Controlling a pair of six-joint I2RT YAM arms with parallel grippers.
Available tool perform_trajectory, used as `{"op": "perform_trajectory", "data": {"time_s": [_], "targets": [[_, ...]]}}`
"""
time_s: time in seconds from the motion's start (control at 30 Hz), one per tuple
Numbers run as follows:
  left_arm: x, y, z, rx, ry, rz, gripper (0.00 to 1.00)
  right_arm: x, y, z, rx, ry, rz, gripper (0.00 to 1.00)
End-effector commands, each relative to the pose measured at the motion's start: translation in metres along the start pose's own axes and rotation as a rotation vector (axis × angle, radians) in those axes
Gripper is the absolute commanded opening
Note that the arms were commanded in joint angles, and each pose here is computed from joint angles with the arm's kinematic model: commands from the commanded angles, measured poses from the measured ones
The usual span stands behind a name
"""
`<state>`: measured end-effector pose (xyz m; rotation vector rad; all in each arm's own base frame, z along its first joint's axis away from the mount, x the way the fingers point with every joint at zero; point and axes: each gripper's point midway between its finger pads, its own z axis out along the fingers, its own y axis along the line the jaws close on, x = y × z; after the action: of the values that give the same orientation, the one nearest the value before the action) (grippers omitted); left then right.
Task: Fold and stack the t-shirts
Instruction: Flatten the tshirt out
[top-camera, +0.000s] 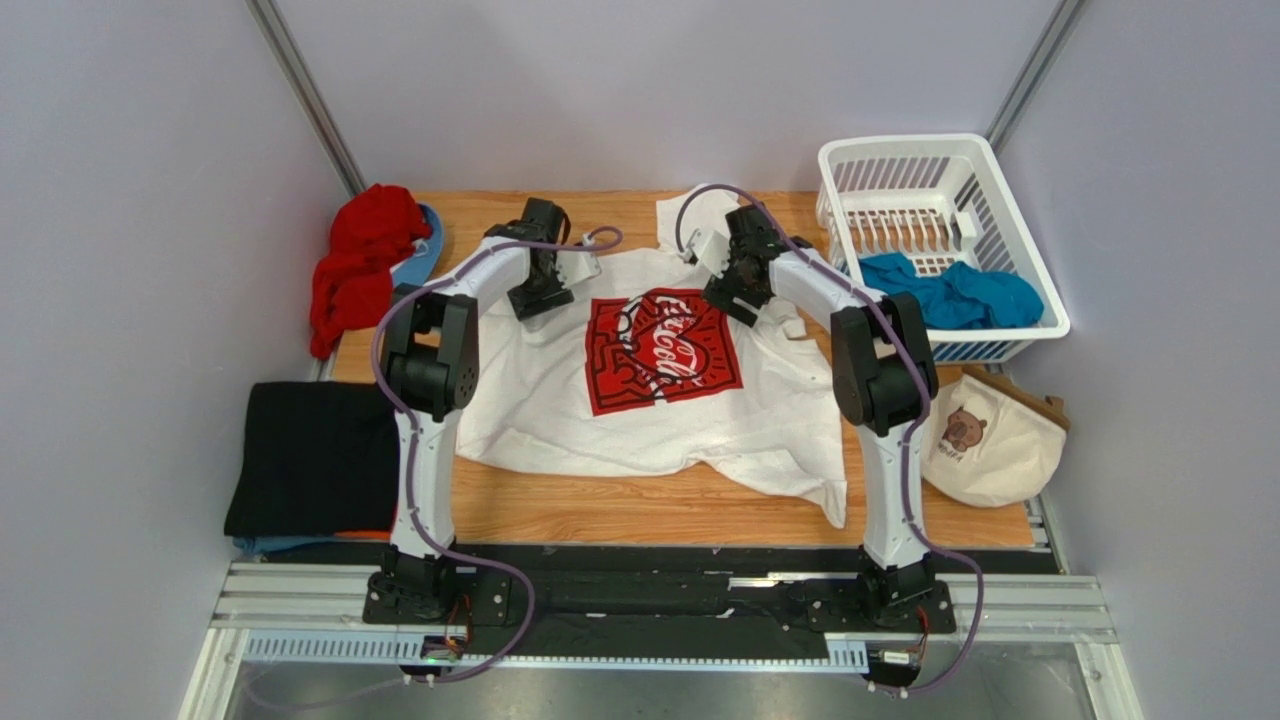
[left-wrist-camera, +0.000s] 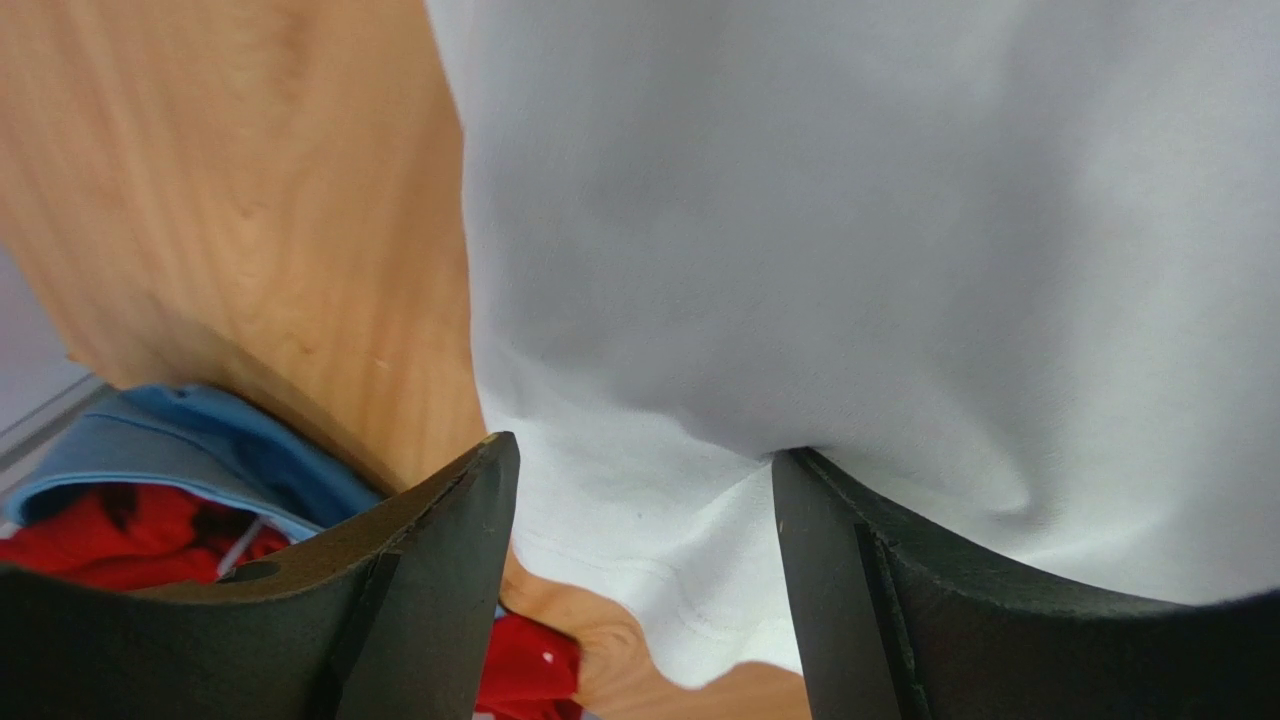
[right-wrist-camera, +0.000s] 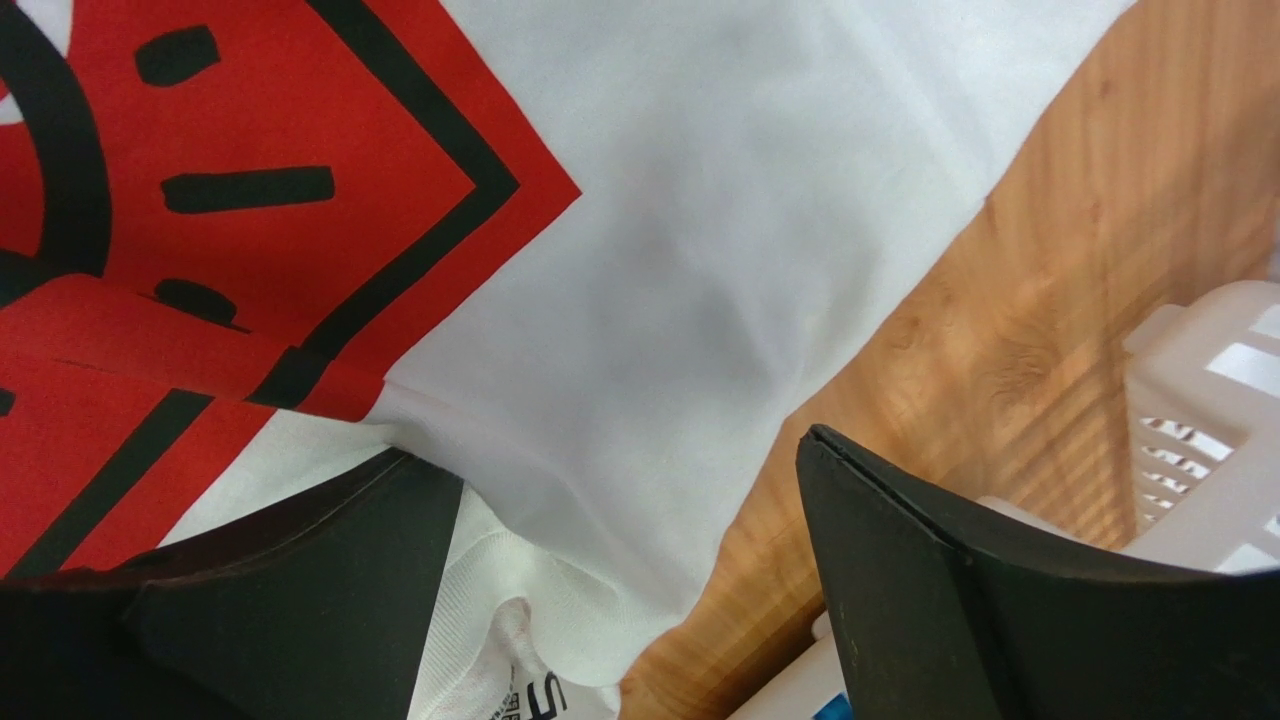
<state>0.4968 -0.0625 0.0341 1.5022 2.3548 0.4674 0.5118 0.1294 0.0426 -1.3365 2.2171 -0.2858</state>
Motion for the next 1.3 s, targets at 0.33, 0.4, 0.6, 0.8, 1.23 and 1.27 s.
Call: {"op": "perform_trajectory", "data": {"time_s": [0.33,0.4,0.6,0.8,1.23,1.27], "targets": [[-0.032,0.101,0.013,-0.269,-0.076,-0.037,0.72,-0.014,-0.075,0.015,0.207,0.004,0.041,0.88],[-0.033,0.105,0.009,-0.279,-0.083,-0.050,0.72,-0.013,-0.072,0.015,0.197,0.014,0.037,0.88],[-0.026,0.080,0.001,-0.216,-0.081,-0.048,0.72,0.001,-0.056,0.004,0.171,0.032,0.046,0.87],[-0.008,0.028,-0.010,-0.144,-0.068,-0.013,0.71,0.026,-0.030,-0.014,0.139,0.057,0.054,0.87],[0.019,-0.022,-0.019,-0.099,-0.035,0.044,0.69,0.048,-0.011,-0.053,0.138,0.068,0.053,0.86],[0.017,-0.022,-0.019,-0.092,-0.037,0.041,0.70,0.047,-0.012,-0.053,0.136,0.066,0.051,0.86]]}}
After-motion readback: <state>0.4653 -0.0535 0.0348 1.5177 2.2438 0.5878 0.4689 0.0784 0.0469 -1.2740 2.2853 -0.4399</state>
